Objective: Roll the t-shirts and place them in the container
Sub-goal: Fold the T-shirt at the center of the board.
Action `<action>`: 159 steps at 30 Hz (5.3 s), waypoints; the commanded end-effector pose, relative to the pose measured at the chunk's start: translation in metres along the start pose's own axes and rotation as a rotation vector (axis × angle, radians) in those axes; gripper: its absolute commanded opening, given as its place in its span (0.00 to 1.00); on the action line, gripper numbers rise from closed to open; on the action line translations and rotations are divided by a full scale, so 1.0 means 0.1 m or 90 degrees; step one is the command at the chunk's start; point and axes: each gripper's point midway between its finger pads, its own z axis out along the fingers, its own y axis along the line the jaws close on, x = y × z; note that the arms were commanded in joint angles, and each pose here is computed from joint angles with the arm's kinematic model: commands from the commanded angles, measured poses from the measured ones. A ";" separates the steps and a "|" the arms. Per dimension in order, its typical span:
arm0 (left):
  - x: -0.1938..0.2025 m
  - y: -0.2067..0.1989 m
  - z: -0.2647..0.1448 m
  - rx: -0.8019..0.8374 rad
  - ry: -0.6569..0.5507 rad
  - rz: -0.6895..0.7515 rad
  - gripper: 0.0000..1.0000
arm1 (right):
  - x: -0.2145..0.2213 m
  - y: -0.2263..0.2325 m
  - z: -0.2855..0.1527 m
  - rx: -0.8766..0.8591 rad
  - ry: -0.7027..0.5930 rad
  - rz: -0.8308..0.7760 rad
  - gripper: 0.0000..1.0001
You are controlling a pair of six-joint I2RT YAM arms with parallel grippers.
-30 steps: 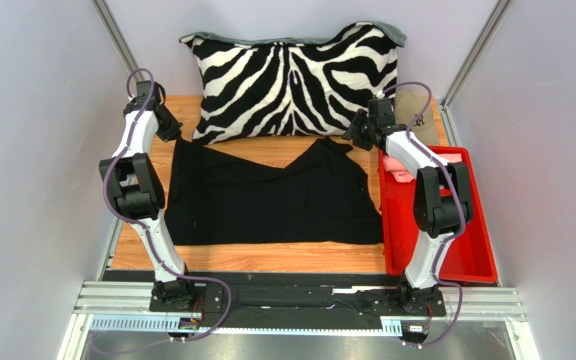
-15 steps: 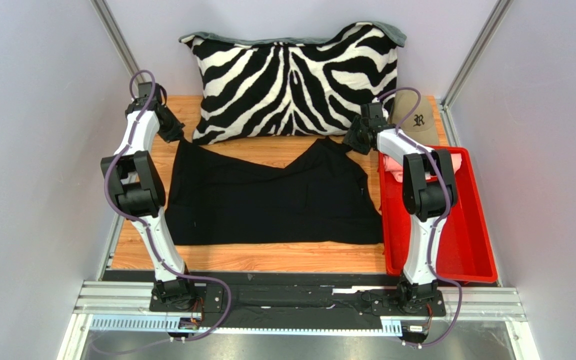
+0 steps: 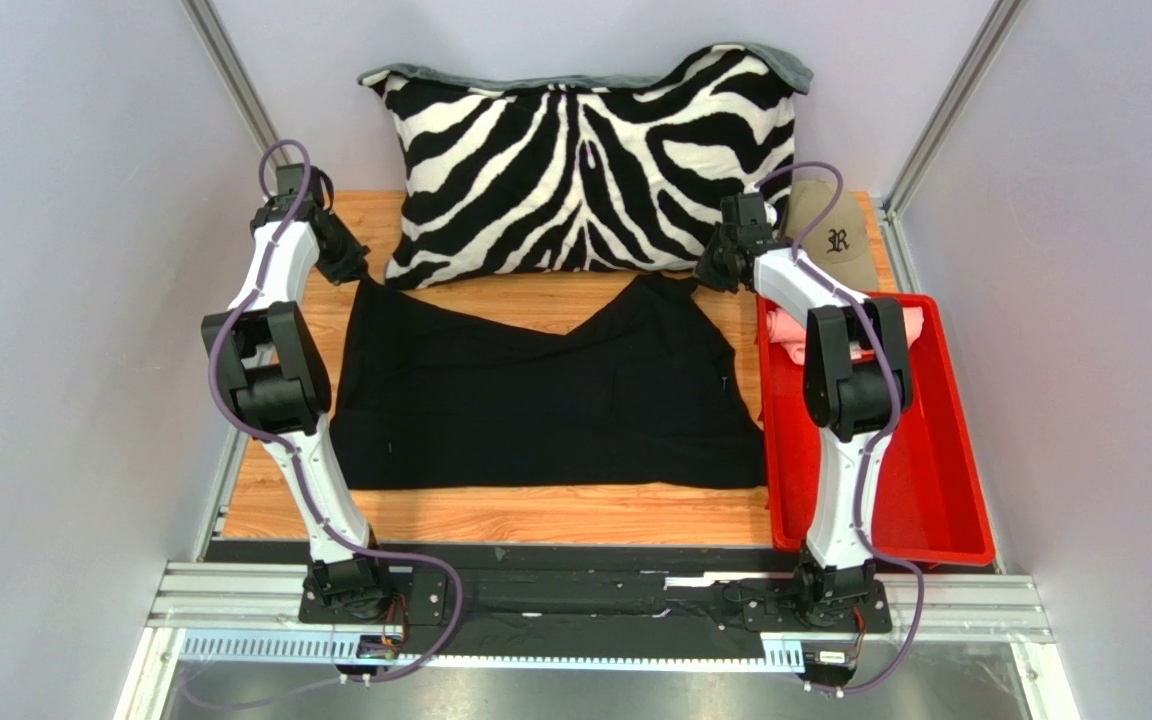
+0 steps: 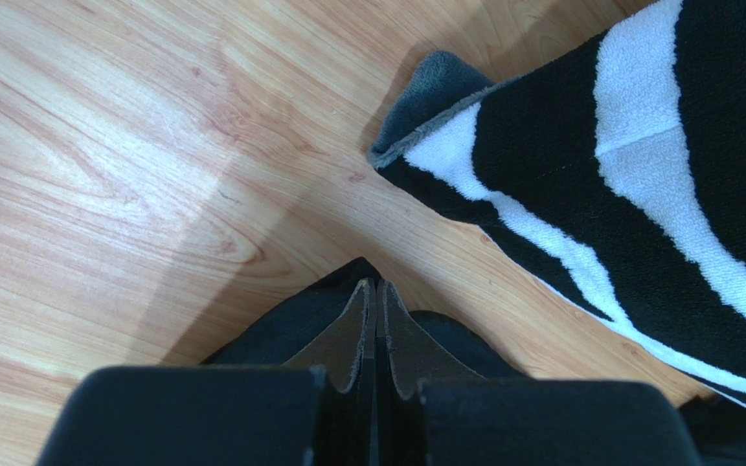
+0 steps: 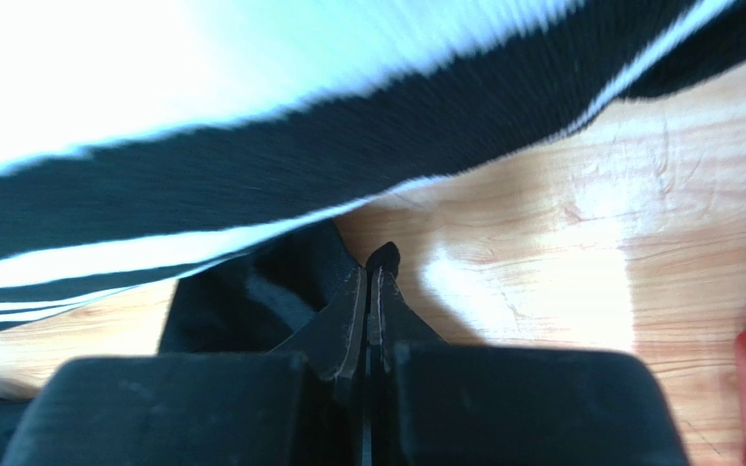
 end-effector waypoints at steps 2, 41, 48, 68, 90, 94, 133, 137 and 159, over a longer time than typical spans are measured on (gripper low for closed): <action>-0.20 -0.08 -0.11 0.015 -0.042 0.004 0.00 | -0.64 0.31 -0.54 -0.038 -0.113 -0.030 0.00; -0.43 0.19 -0.22 -0.001 -0.074 -0.044 0.00 | -0.98 -0.07 -1.37 0.051 -0.284 -0.183 0.00; -0.47 0.20 -0.31 0.014 -0.085 -0.059 0.00 | -1.12 -0.01 -1.55 0.022 -0.336 -0.169 0.00; -0.30 0.25 -0.53 0.048 -0.085 -0.075 0.00 | -0.81 0.23 -1.71 -0.103 -0.274 -0.148 0.00; -0.57 -0.06 -0.56 0.174 -0.146 -0.098 0.00 | -1.13 0.65 -1.26 -0.138 -0.209 -0.074 0.00; -0.49 -0.08 -0.39 0.186 -0.102 -0.081 0.00 | -1.13 0.59 -1.19 -0.123 -0.208 -0.082 0.00; 0.24 0.56 -0.53 0.020 -0.038 -0.118 0.00 | 0.14 0.02 -1.45 -0.109 -0.032 -0.029 0.00; 0.32 0.70 -0.57 -0.013 -0.045 -0.131 0.00 | 0.22 0.07 -1.63 -0.117 -0.029 -0.042 0.00; 0.77 0.97 -0.58 -0.056 -0.016 -0.152 0.00 | 0.87 -0.36 -1.96 -0.082 0.016 -0.053 0.00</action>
